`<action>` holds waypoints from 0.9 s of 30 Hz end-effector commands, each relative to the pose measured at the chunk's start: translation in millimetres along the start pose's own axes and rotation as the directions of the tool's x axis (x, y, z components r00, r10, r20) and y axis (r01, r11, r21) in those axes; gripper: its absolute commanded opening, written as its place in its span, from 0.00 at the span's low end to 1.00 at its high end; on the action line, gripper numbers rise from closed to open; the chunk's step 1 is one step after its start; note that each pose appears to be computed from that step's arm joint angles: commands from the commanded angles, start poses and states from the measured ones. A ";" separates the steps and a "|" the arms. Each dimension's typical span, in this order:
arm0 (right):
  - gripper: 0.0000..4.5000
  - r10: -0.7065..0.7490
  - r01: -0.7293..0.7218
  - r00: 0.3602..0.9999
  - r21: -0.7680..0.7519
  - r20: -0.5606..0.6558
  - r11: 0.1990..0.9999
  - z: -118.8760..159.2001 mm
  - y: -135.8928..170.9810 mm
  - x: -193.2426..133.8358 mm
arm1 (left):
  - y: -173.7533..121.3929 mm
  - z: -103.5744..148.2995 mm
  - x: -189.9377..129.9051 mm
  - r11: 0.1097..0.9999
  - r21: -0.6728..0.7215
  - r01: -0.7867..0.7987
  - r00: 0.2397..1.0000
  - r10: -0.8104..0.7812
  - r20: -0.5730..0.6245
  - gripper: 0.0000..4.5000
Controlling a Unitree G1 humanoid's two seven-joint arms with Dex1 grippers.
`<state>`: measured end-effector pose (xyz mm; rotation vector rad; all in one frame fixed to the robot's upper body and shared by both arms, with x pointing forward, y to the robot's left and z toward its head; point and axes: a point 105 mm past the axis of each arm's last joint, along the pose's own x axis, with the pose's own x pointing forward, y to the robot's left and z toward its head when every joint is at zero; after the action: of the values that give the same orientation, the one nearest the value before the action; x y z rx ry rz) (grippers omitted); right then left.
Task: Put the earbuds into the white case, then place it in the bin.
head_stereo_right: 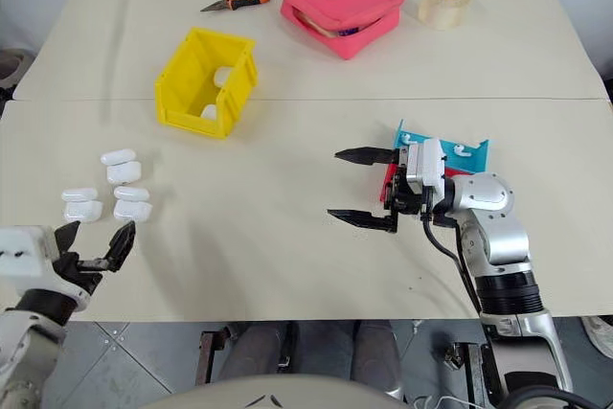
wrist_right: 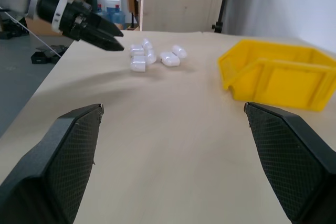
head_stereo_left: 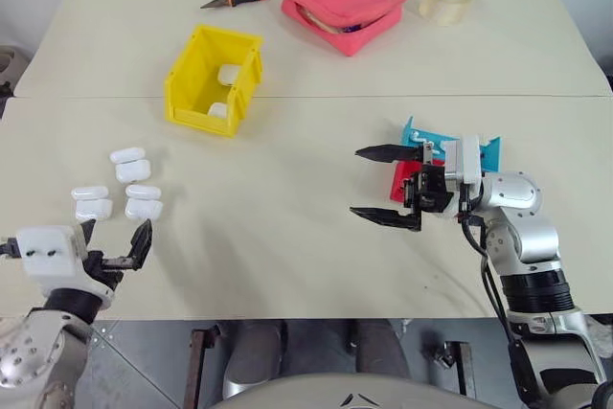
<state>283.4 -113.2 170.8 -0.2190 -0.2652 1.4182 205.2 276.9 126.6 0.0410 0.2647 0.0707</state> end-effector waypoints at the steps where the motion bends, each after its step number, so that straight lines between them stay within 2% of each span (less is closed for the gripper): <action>1: 1.00 0.001 -0.001 1.000 -0.010 0.016 1.000 8.9 -1.0 -3.4 | -4.4 3.0 0.0 1.000 0.016 0.013 0.994 -0.011 -0.113 0.99; 7: 1.00 0.012 -0.012 1.000 0.002 0.001 1.000 11.9 2.4 -6.9 | 4.4 9.2 32.6 0.999 0.010 -0.052 0.944 0.052 -0.326 0.99; 13: 1.00 -0.008 0.008 1.000 0.000 -0.001 1.000 13.4 7.0 -6.3 | 3.0 13.0 47.2 0.999 0.008 -0.051 0.934 0.050 -0.353 0.99; 24: 1.00 -0.066 0.066 0.998 -0.010 0.004 0.998 11.9 10.1 -7.5 | 6.6 8.9 54.5 0.998 0.016 -0.058 0.916 0.060 -0.396 0.99; 27: 1.00 -0.073 0.073 0.997 -0.013 0.006 0.997 11.8 9.8 -7.4 | 8.3 5.5 54.3 0.998 0.013 -0.062 0.910 0.062 -0.410 0.86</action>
<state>273.5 -119.4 167.4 -0.1917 -0.2221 1.3512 260.0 280.5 118.8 0.0233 0.6728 0.1050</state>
